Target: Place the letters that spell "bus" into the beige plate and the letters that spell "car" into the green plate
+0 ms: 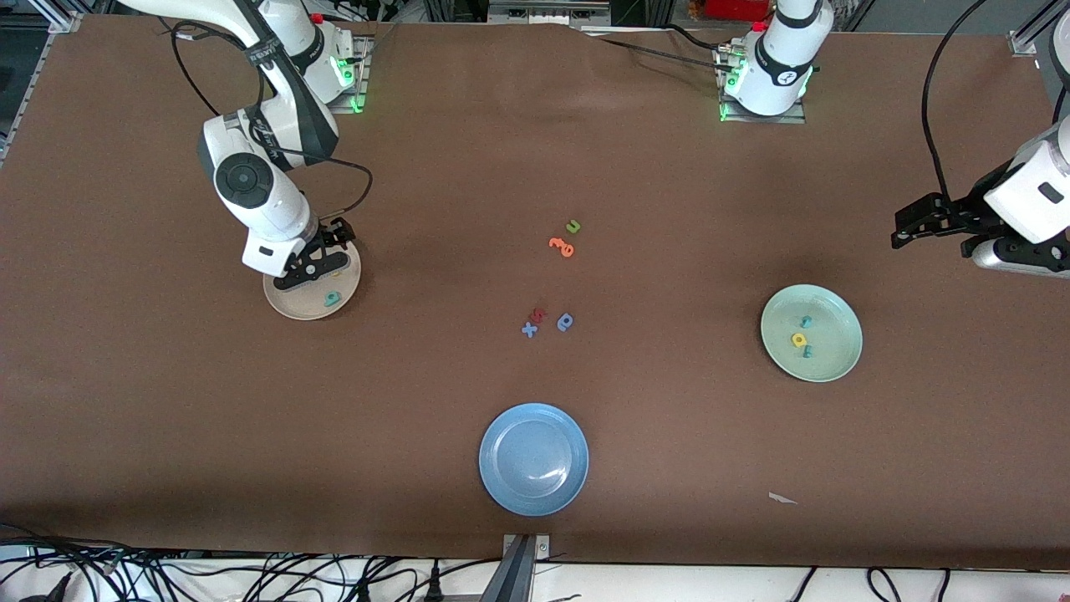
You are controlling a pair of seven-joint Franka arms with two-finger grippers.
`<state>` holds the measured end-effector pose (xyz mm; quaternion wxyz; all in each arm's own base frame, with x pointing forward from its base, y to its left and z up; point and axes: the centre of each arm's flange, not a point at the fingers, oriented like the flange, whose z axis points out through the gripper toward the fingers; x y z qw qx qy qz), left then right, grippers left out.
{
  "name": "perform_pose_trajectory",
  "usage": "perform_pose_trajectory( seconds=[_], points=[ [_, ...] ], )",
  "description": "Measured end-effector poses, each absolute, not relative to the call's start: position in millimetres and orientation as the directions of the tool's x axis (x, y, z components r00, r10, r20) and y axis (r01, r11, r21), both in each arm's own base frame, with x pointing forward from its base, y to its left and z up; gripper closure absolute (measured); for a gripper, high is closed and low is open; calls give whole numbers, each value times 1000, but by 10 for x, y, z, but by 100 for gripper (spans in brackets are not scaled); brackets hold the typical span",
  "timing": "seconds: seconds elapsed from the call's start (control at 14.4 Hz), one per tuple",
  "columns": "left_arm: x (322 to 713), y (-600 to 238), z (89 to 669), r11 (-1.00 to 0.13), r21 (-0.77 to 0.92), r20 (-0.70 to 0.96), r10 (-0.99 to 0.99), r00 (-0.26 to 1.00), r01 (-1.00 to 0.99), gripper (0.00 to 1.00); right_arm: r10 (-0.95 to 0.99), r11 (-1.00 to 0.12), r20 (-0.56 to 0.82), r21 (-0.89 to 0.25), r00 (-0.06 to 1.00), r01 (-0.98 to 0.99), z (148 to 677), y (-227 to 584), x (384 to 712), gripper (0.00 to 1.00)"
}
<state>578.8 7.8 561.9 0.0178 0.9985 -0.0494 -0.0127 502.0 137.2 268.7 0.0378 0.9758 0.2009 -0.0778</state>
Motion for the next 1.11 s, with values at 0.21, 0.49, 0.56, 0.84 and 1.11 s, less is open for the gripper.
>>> perform_pose_trajectory(
  seconds=[0.21,0.49,0.56,0.84,1.11],
  points=[
    [5788,71,5618,-994,37,-24,-100,995,-99,0,306,-950,-180,9,935,312,3299,1329,5337,0],
    [5788,40,5617,-994,37,-24,-106,994,-105,0,225,-973,-149,18,963,230,4122,1021,5709,0],
    [5788,26,5616,-994,37,-25,-108,994,-107,0,191,-981,-150,4,970,194,4260,889,5763,0],
    [5787,13,5614,-993,38,-25,-110,994,-109,0,102,-995,-154,-34,983,98,4834,501,5894,0],
    [5787,13,5613,-993,38,-26,-110,994,-109,0,68,-998,-147,-28,987,64,5095,415,5923,0]
  ],
)
